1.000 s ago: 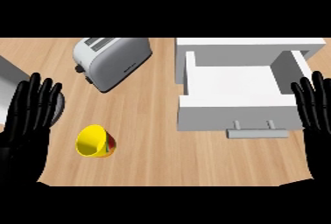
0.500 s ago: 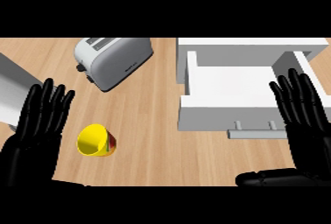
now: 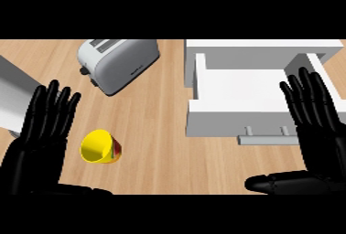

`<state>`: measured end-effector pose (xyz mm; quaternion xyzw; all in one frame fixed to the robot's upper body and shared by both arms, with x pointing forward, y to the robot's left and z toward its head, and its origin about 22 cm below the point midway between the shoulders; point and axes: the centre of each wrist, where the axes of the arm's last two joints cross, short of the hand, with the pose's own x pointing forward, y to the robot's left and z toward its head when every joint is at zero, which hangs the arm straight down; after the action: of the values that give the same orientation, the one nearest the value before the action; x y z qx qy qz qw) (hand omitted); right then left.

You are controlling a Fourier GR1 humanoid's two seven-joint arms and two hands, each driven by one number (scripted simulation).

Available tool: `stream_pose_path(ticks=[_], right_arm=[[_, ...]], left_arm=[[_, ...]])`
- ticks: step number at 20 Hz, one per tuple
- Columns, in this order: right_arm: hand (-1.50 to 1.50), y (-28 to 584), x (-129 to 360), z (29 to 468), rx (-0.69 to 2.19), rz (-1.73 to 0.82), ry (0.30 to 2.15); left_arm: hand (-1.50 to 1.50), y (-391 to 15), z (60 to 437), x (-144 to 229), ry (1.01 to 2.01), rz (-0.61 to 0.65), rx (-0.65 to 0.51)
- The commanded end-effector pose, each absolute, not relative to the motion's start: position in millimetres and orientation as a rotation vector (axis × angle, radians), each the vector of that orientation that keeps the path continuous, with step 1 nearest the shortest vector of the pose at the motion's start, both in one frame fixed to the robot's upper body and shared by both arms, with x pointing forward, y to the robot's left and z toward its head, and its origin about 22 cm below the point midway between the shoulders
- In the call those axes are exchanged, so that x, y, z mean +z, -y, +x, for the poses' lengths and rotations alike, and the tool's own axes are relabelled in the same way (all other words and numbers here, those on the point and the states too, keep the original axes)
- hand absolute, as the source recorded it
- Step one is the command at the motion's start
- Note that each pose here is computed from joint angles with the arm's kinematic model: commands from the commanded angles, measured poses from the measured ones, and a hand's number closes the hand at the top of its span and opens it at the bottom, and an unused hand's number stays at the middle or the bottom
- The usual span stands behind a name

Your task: Pick up the cup, place it into the drawer and close the drawer

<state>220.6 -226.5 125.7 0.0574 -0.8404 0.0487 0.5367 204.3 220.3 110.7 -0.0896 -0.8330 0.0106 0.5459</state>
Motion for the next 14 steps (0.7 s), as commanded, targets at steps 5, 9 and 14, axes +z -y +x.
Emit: stream_pose_path(ticks=[5, 9, 14], right_arm=[[-1.50, 233.7, 137.1, 219.9, 0.113, 0.130, 2.022], [-1.50, 236.4, 123.0, 218.2, 0.090, 0.113, 1.997], [-1.50, 242.1, 145.8, 218.2, 0.125, 0.132, 2.031]], left_arm=[[-1.50, -224.8, 213.2, 87.0, 1.942, -0.178, 0.055], [-1.50, -232.0, 210.6, 88.6, 1.889, -0.143, 0.065], [-1.50, -236.5, 189.0, 72.1, 1.860, -0.112, 0.061]])
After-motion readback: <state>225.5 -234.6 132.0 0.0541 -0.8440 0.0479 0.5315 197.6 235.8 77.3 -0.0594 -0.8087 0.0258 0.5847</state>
